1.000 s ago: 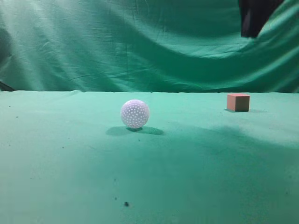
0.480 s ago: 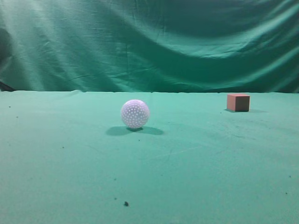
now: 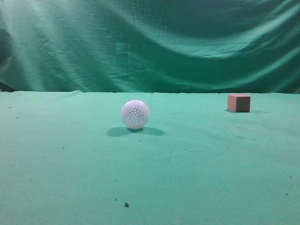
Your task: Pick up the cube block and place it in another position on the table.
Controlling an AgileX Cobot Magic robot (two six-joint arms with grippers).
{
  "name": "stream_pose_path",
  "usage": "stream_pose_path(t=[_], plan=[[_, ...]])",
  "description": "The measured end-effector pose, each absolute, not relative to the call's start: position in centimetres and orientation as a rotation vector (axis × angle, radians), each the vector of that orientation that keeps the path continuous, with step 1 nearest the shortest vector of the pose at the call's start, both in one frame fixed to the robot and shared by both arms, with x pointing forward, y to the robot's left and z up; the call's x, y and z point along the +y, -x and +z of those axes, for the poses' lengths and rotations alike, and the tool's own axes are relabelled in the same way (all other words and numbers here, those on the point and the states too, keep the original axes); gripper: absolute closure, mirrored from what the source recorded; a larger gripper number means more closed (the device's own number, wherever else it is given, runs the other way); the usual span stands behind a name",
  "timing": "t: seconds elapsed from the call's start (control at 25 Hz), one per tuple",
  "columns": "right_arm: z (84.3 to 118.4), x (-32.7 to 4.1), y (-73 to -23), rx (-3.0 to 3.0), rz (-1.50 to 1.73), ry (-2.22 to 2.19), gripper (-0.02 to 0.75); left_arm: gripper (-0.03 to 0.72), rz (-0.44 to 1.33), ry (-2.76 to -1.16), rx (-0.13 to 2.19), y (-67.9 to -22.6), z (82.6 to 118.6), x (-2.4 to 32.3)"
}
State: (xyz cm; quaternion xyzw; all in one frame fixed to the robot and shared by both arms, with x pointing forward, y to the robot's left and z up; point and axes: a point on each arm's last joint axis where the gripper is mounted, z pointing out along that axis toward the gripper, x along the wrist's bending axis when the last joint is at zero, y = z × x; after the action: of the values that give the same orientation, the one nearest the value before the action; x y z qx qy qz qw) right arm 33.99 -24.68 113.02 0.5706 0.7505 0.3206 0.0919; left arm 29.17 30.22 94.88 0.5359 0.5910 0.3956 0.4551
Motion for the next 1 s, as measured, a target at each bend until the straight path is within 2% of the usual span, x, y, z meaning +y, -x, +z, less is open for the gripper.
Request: stream_pose_path(t=[0.2, 0.4, 0.68, 1.0], plan=[[113.2, -25.9, -33.2, 2.163, 0.871, -1.617, 0.738, 0.426, 0.976, -1.322, 1.458, -29.2, 94.9, 30.2], [111.5, -27.0, -34.0, 1.955, 0.922, -1.544, 0.738, 0.426, 0.976, -1.322, 1.458, -29.2, 94.9, 30.2], [105.4, -29.4, -31.7, 1.508, 1.055, -1.472, 0.738, 0.426, 0.976, -1.322, 1.458, -29.2, 94.9, 30.2], [97.1, -29.8, -29.7, 1.358, 1.112, -1.401, 0.738, 0.426, 0.976, -1.322, 1.458, -29.2, 94.9, 30.2]])
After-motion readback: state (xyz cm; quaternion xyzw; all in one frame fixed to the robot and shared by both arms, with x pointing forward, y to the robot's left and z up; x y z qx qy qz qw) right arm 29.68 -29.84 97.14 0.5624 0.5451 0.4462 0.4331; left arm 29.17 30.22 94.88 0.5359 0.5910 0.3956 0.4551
